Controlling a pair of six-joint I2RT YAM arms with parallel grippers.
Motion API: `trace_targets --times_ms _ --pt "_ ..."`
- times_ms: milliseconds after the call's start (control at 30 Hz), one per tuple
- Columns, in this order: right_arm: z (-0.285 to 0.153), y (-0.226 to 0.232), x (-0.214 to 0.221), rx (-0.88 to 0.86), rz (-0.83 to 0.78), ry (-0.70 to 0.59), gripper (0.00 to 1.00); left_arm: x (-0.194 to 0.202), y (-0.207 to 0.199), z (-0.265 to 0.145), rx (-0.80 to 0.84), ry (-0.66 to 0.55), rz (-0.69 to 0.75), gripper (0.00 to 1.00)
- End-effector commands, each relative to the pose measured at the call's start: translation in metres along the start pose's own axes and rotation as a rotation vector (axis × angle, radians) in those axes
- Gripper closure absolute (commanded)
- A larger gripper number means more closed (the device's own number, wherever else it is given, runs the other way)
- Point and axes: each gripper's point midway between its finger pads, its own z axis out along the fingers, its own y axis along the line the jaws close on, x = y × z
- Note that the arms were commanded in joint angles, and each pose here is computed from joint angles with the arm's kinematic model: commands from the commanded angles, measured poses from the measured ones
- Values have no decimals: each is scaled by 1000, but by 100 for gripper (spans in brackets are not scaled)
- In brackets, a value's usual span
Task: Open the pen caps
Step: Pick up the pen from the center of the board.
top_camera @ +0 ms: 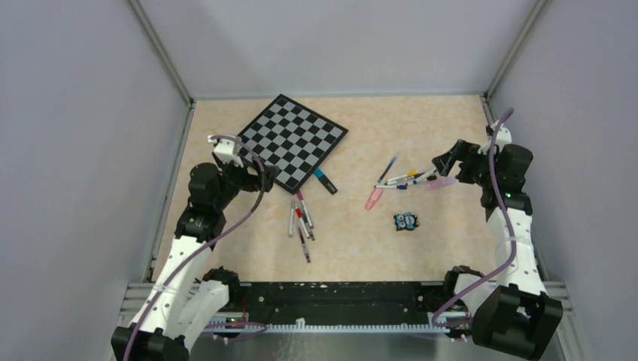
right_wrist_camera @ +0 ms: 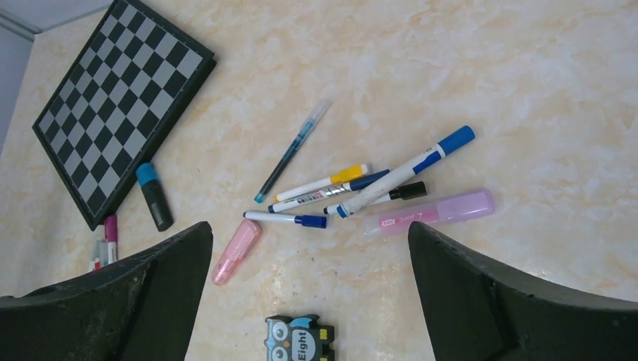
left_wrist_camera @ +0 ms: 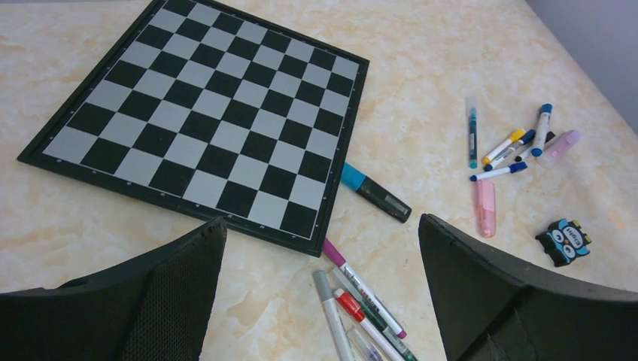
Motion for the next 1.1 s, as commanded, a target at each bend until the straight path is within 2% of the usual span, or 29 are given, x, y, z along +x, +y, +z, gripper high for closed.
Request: trace_targets --times_ms 0,100,267,333,433,600,800,900,967,1067 --pt "-11 17 -30 -43 -46 -96 1 -25 -20 -3 95 -85 -2 1" --pt "-15 34 -24 -144 -84 -93 1 -17 -27 -3 131 -61 -69 1" --pt "-30 86 13 -540 -215 -47 1 17 -34 -9 138 79 -253 1" --pt "-36 94 22 -632 -257 -27 1 26 -36 -13 134 111 -308 1" --pt "-39 97 28 -682 -323 9 1 45 -40 -18 138 162 -392 1" --pt "-38 92 37 -691 -341 62 1 72 -51 -19 188 267 -485 1" --pt "-39 94 45 -739 -346 62 2 83 -40 -14 124 360 -449 2" --pt "-40 95 48 -756 -365 56 2 96 -36 -14 91 421 -434 6" --pt "-40 95 48 -754 -376 54 2 105 -36 -16 56 457 -398 11" --pt "-38 92 48 -734 -382 52 2 116 -41 -19 -4 491 -313 11"
